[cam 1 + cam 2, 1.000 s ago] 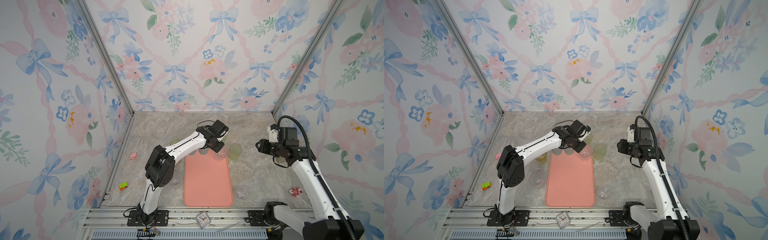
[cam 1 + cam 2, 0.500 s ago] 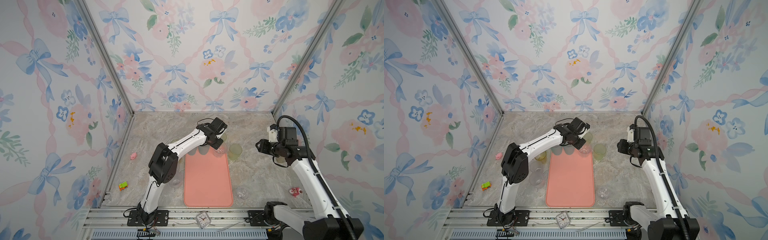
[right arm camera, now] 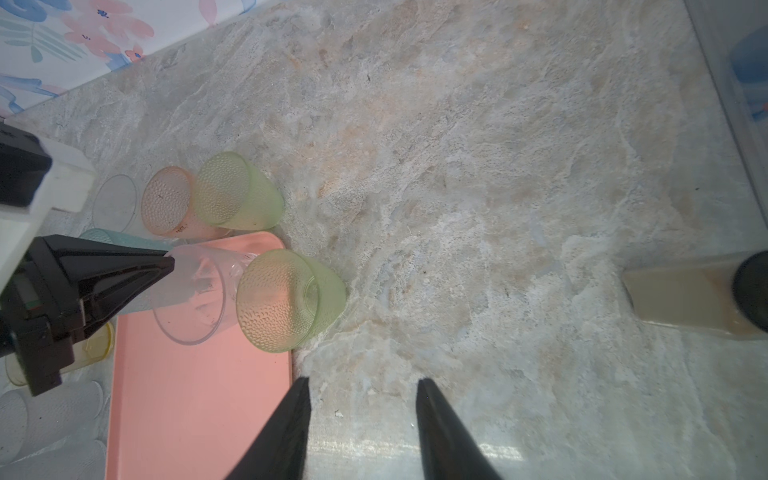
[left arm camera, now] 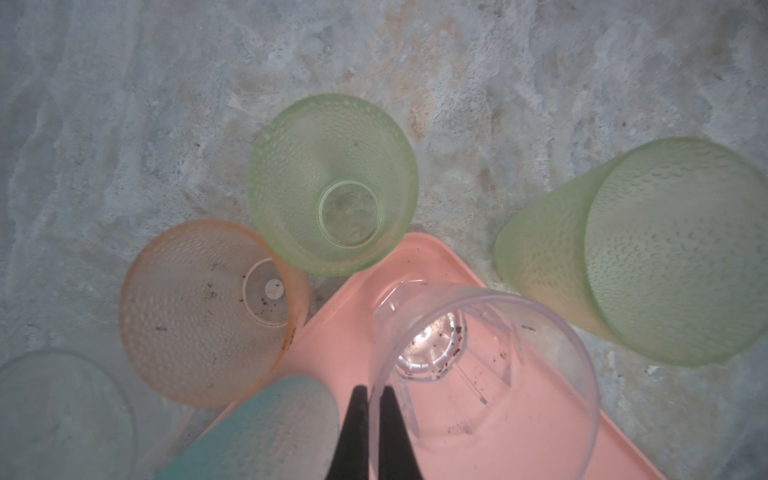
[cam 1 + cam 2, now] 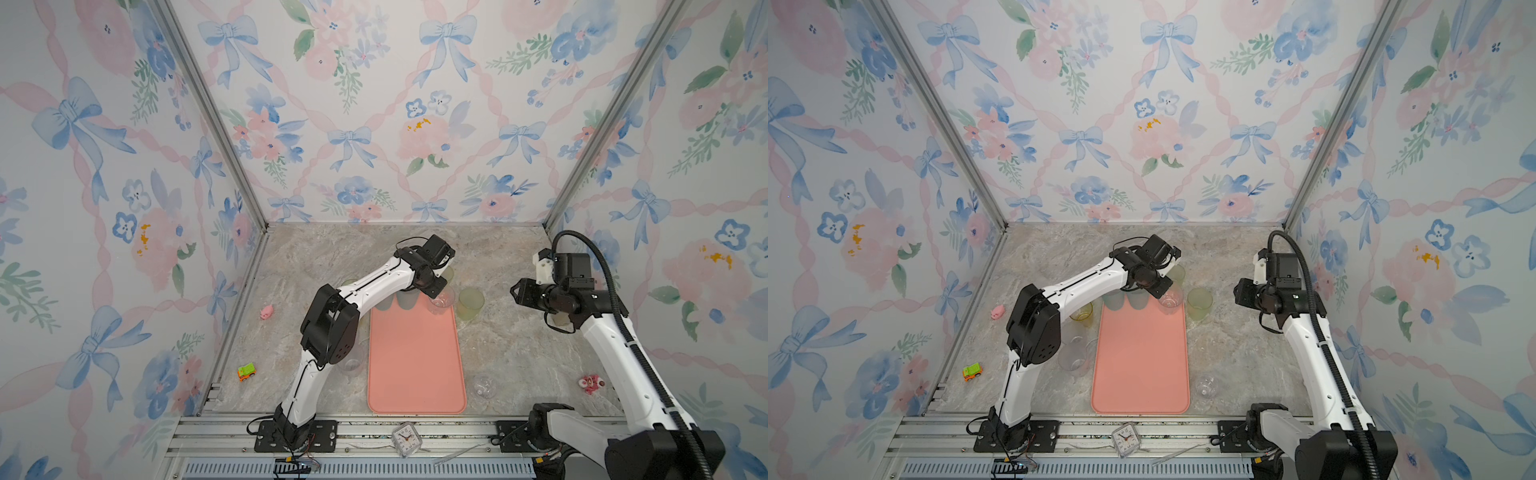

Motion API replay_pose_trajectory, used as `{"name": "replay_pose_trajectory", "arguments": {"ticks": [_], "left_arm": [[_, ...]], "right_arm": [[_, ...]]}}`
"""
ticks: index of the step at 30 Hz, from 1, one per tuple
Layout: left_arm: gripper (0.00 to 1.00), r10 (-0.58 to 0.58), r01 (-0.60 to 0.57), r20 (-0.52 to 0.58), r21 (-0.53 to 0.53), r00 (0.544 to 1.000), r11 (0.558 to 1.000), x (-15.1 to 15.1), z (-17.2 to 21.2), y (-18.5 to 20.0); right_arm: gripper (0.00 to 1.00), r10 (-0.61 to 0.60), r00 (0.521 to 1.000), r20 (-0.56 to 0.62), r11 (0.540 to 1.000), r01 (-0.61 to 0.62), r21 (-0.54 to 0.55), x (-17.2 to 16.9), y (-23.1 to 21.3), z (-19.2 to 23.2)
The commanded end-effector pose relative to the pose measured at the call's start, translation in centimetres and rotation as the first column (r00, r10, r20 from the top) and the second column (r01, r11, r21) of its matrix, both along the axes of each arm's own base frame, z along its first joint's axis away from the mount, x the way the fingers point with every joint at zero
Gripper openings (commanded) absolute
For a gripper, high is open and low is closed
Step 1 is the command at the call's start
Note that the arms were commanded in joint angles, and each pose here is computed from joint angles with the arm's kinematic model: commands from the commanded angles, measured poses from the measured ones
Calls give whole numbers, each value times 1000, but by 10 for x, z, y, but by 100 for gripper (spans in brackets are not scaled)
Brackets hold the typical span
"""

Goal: Place the glasses into the tray
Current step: 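Lower the clear glass onto the tray's far end and open the left gripper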

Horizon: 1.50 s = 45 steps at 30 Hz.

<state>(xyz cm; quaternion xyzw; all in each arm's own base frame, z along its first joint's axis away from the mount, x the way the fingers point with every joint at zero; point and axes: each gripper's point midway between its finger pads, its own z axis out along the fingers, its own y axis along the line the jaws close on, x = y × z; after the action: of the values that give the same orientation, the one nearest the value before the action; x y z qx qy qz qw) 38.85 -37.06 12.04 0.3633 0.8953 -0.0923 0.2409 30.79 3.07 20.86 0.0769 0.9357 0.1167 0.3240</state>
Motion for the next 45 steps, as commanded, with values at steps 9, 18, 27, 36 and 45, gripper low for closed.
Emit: {"name": "replay_pose_trajectory", "arguments": {"ticks": [9,18,27,36,45], "left_arm": [[2,-11,11,11,-19,1000,1000,11,0,-6],[14,-10,10,16,-15,1000,1000,14,-1,-8],[16,-8,8,23,-10,1000,1000,15,0,-6],[22,3,-2,59,-12,998,1000,17,14,-4],[22,12,-4,160,-53,987,999,23,62,-7]], "right_arm": [[46,14,1000,24,1000,-14,-16,9,2,7],[46,17,1000,21,1000,-17,-17,10,3,6],[46,15,1000,16,1000,-14,-17,9,2,3],[46,16,1000,13,1000,-16,-16,8,3,2],[45,34,999,-15,999,-35,-22,6,9,-5]]}}
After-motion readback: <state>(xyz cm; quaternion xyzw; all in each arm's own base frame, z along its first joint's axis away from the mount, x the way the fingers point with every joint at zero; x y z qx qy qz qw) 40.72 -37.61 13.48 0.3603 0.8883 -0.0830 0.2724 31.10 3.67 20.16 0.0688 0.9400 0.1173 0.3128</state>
